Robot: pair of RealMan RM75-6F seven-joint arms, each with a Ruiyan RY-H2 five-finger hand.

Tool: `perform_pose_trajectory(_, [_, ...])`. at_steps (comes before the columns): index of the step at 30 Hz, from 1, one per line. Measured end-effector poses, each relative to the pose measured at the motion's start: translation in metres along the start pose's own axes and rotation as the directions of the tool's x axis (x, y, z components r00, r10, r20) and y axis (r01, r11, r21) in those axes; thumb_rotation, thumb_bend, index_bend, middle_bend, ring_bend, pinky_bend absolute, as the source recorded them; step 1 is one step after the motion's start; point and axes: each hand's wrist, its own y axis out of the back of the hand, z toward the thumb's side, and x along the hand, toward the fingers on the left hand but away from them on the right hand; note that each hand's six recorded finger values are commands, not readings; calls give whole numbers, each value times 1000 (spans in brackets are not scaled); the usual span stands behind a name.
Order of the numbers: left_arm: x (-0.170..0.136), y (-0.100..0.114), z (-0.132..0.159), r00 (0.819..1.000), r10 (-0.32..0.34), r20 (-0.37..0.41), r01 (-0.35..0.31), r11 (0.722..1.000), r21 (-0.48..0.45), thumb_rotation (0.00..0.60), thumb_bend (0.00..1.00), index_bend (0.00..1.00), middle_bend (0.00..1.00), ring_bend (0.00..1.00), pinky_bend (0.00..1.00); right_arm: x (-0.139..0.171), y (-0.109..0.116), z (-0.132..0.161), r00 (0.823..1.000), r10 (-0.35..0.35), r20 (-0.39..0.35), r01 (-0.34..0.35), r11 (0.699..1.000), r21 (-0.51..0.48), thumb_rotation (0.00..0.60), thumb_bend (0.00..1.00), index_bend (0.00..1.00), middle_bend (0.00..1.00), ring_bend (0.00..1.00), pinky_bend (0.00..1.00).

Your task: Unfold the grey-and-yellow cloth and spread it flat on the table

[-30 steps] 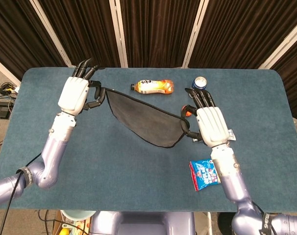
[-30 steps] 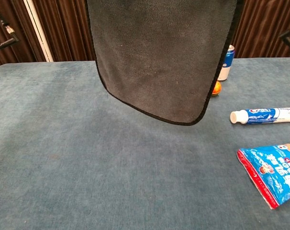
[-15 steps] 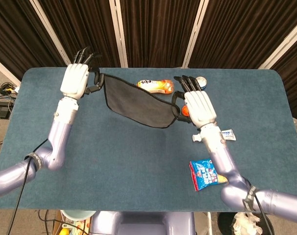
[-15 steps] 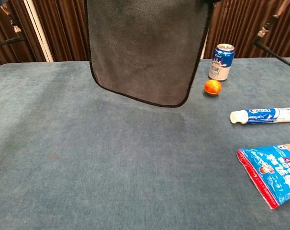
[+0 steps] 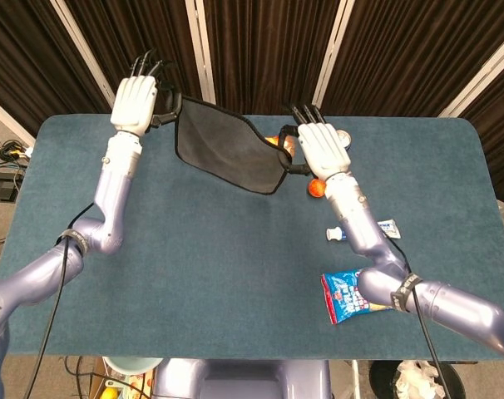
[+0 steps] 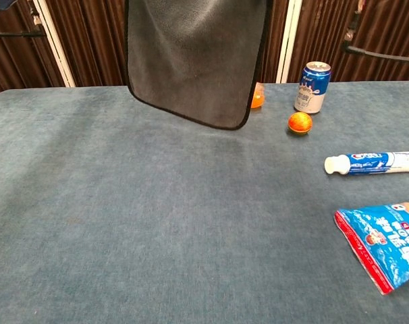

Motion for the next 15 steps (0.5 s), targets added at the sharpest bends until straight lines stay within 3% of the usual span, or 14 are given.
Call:
perform_pose_trajectory(8, [-13, -23, 3, 997, -62, 36, 63, 998, -25, 600, 549, 802, 213, 0, 58, 20, -4, -5, 1000, -7, -26, 7, 1000, -26, 600, 497, 622, 123, 0, 0])
perform_pose_trajectory(15, [-59, -57, -5, 983, -163, 81, 166, 985, -42, 600, 549, 803, 213, 0, 58, 66, -22, -34, 1000, 17, 1, -17, 999, -37, 600, 496, 622, 123, 0, 0])
